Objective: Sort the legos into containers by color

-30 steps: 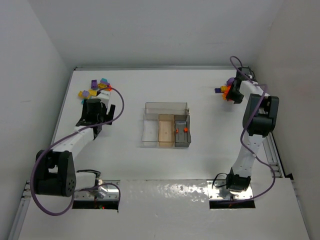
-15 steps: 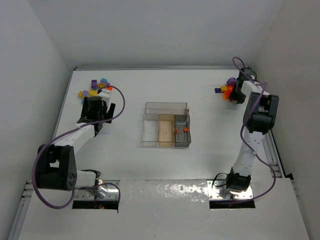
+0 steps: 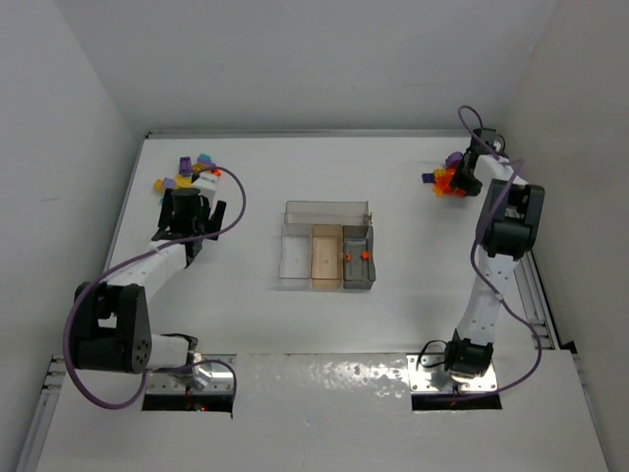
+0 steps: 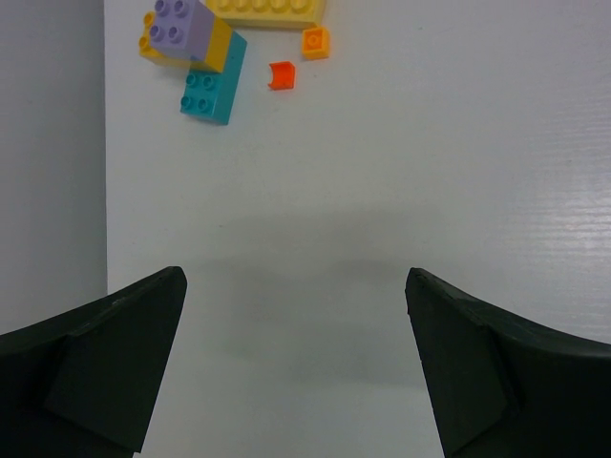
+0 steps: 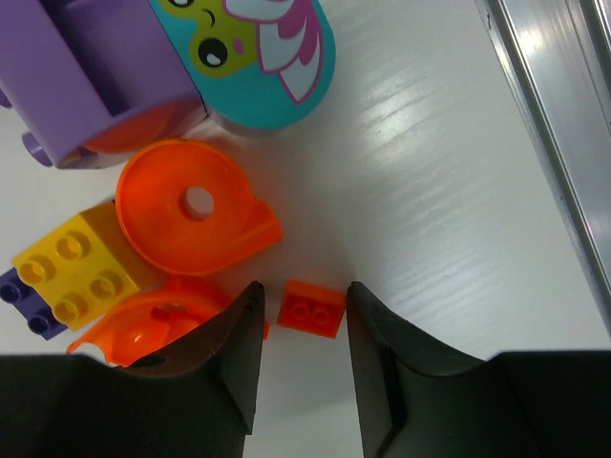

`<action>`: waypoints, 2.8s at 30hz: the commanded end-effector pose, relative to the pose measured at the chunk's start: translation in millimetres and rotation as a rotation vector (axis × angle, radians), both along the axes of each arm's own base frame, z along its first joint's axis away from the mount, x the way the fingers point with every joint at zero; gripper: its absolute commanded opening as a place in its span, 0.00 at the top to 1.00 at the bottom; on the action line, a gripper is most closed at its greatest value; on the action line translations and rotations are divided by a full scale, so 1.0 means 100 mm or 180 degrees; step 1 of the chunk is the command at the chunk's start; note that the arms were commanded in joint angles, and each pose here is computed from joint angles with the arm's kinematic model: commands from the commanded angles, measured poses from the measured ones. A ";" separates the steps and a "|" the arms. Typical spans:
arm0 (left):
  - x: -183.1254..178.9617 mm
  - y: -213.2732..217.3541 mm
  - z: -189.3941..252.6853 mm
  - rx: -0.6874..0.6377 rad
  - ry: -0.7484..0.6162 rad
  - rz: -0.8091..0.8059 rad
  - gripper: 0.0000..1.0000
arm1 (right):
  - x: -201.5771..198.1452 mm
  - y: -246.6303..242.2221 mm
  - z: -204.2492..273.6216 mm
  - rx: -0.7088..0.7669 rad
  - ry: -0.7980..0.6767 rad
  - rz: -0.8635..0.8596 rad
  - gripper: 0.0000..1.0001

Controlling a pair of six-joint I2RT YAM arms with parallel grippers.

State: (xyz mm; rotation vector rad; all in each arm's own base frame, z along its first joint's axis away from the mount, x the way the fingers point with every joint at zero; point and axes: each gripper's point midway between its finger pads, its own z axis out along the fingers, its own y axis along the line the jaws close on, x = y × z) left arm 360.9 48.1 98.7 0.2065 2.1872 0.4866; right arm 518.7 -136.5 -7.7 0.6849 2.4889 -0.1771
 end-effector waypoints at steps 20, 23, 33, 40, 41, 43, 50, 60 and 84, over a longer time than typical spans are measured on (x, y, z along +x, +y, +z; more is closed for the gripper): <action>0.17 0.04 0.33 0.0039 -0.0345 0.0013 0.02 | -0.31 -0.10 0.50 -0.0240 -0.0172 -0.0130 1.00; 0.16 0.03 0.33 0.0021 -0.0370 -0.0005 0.02 | -0.45 -0.02 0.84 -0.0277 -0.0459 -0.0081 1.00; 0.10 -0.02 0.40 -0.0061 -0.0522 -0.0079 0.02 | -1.05 1.87 1.29 -0.0535 -0.0711 0.2355 1.00; -0.04 -0.04 0.47 -0.0120 -0.0549 -0.0084 0.02 | -1.45 3.05 1.22 0.0322 -0.0997 0.3011 1.00; -0.08 -0.03 0.48 -0.0111 -0.0538 -0.0073 0.02 | -1.48 3.13 1.21 0.0370 -0.1016 0.3058 1.00; -0.14 -0.02 0.50 -0.0089 -0.0539 -0.0069 0.02 | -1.62 3.29 1.11 0.0456 -0.0929 0.3188 1.00; -0.34 -0.01 0.45 -0.0115 -0.0426 -0.0026 0.02 | -1.97 3.46 0.87 0.0484 -0.0775 0.3400 1.00; -0.38 -0.01 0.50 -0.0146 -0.0472 -0.0020 0.02 | -1.93 3.49 0.85 0.0447 -0.0665 0.3525 0.49; -0.28 0.00 0.38 -0.0123 -0.0347 0.0011 0.02 | -0.75 0.84 0.90 -0.0056 -0.0283 0.0677 0.66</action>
